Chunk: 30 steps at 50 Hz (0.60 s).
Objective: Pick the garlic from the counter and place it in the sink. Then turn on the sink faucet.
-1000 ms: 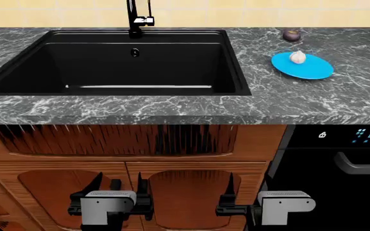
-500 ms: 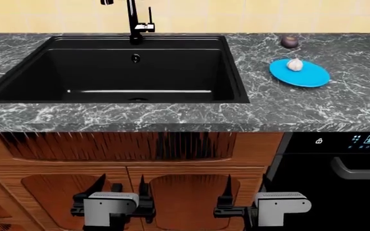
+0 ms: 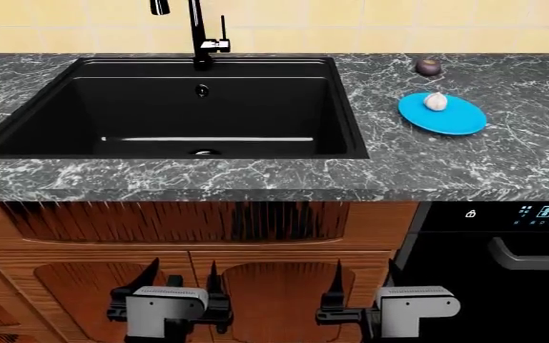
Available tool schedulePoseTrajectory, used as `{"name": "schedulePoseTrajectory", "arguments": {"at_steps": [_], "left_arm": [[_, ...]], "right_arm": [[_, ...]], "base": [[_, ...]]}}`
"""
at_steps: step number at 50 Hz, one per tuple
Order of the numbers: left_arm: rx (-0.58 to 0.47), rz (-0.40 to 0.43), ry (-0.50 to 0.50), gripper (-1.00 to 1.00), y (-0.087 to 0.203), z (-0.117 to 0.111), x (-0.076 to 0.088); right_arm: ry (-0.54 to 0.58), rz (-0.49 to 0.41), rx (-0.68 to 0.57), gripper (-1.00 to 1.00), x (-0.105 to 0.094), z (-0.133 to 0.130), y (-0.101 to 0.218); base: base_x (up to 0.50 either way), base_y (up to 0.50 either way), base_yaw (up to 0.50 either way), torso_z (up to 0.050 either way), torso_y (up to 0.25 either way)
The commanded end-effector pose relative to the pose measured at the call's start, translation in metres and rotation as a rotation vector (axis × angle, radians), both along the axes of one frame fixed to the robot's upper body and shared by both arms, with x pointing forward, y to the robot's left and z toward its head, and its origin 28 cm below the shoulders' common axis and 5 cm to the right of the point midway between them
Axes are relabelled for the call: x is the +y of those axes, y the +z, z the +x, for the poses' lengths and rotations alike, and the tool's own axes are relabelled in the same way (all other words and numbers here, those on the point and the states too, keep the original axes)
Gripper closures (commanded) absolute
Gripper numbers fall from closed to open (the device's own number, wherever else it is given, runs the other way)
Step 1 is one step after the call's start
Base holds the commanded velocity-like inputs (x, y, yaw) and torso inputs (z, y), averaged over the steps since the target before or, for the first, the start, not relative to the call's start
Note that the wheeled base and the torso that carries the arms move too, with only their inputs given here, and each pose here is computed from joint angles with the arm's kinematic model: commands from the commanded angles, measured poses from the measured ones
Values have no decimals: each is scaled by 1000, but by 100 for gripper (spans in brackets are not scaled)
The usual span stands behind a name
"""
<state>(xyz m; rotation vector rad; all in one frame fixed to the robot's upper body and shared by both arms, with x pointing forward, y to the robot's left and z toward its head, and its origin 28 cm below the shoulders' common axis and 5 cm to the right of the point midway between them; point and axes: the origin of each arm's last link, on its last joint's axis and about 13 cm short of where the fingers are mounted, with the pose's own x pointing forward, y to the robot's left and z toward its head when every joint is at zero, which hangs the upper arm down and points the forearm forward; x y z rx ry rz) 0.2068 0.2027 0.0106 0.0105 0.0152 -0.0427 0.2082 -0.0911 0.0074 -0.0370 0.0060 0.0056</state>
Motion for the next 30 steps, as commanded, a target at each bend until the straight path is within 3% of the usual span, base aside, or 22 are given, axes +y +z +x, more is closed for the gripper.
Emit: {"name": "schedulePoseTrajectory", "arguments": {"at_steps": [1,7,12,15,16,30], "left_arm": [[11,8,-15,-100,-2,-1,-2],[34,51,-4,-100,-4,0,-3],[48,63,-10,-100,-5,0,-5],[26,49,-32,-100,-3,-2,-5],[39,9,-27,-100,-2,-1,-4],[39,40,-35,-100,-3,-2,-4]], "right_arm": [[3,-2,1,-100,1,-1,-1],[6,-5,5,-100,1,0,0],[10,-19,-4,-100,1,-1,-1],[10,-24,-6,-100,1,-1,-1],[9,-25,-6,-100,1,-1,-2],[12,-37,-10,-100,2,-2,-2]], "base": [[0,0,0,0,0],[0,0,0,0,0],[0,479,0,0,0],[0,500,0,0,0],[0,500,0,0,0],[0,500,0,50,0]]}}
